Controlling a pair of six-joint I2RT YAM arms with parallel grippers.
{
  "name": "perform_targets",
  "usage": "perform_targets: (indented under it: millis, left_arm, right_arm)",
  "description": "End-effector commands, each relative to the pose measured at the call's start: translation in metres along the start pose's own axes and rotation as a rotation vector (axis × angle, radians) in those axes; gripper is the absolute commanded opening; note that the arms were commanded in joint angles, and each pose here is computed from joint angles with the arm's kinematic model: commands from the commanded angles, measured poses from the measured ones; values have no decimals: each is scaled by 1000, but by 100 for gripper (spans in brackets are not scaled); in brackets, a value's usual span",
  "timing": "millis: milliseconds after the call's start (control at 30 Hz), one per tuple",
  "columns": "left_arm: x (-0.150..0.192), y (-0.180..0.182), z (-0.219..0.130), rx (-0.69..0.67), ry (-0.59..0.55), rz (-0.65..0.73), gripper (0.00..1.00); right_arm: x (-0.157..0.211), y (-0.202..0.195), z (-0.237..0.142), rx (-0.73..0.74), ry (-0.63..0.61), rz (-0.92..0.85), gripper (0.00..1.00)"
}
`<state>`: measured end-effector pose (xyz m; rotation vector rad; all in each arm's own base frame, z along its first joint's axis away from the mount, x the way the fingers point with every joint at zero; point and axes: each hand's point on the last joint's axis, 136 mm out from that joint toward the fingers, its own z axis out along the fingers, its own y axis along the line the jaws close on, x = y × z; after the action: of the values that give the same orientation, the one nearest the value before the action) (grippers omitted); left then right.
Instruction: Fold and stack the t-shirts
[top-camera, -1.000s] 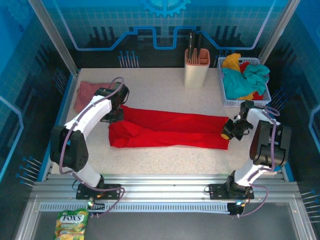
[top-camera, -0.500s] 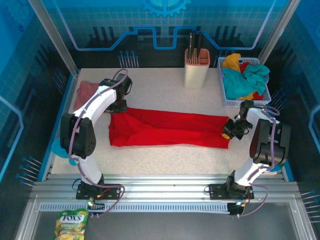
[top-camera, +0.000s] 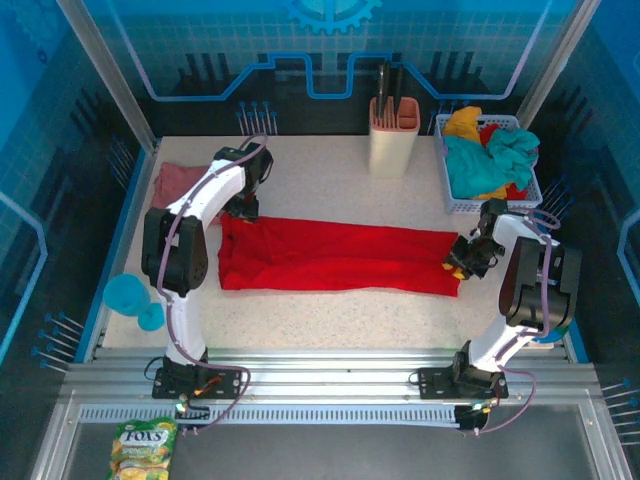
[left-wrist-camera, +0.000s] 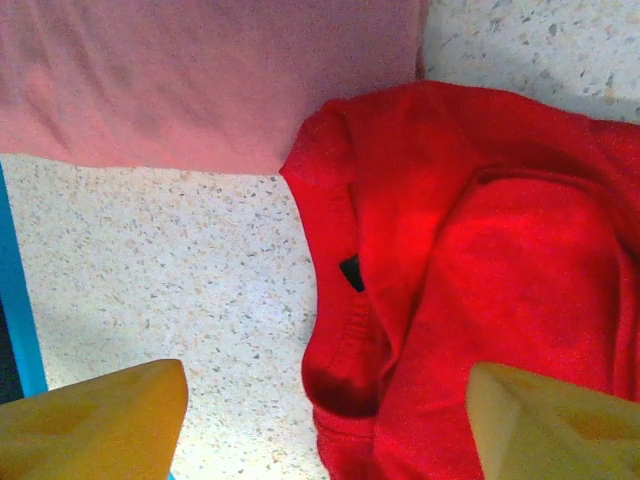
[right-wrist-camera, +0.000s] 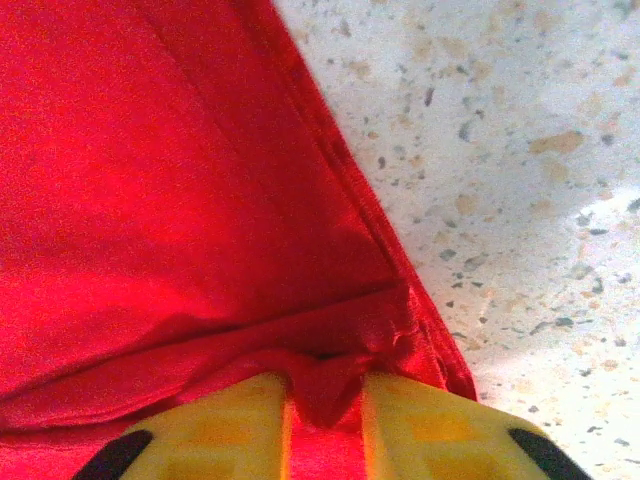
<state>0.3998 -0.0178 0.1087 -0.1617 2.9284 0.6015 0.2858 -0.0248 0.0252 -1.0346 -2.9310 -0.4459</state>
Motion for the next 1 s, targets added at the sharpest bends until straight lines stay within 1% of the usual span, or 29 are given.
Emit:
perform_targets:
  millis: [0,67,100,167,200,267,367,433,467,500,533,667,733,767,933,967]
  left_arm:
    - [12,16,-17,-1,6,-27,77]
    - [27,16,-27,60,10,-44,76]
    - [37,14,-31,99,15,-57,75]
    - [59,11,-37,175,34,-86,70]
    - [73,9,-37,207,54,-96,68]
    - [99,7,-33,229,110,-107,66]
    - [133,6,-20,249,188,-181,61]
    - [151,-10,-13,358,241,-244,59]
    - [155,-15,-11,387,252,-266,59]
    - [157,-19,-9,406,250,-296,59]
    - [158,-22,-6,423,242,-324,59]
    - [156,-31,0,480,193,-404,61]
    - [155,-32,4,495,176,-431,59]
    - [155,-32,6,497,170,-439,56]
    - [156,-29,16,466,150,-430,49]
    - [158,-26,20,443,147,-423,49]
  right_arm:
    - [-6,15,-17,-45,-51,-40,51]
    - [-3,21,-29,-75,-71,-57,64]
    - [-2,22,-35,-76,-84,-67,73]
    - [3,20,-49,-70,-117,-84,96]
    - [7,19,-54,-70,-126,-90,100]
    - [17,14,-61,-53,-130,-86,100]
    - [36,-4,-58,-14,-117,-37,100]
    - [52,-16,-45,-6,-83,14,95]
    - [56,-19,-42,-1,-80,27,95]
    - [60,-25,-38,12,-77,44,92]
    - [63,-29,-33,20,-80,64,87]
    - [67,-36,-22,14,-87,110,80]
    - [66,-36,-16,0,-90,125,77]
    - [65,-34,-12,-18,-90,128,74]
    - [58,-27,-1,-50,-71,141,56]
    - [56,-28,0,-49,-75,141,51]
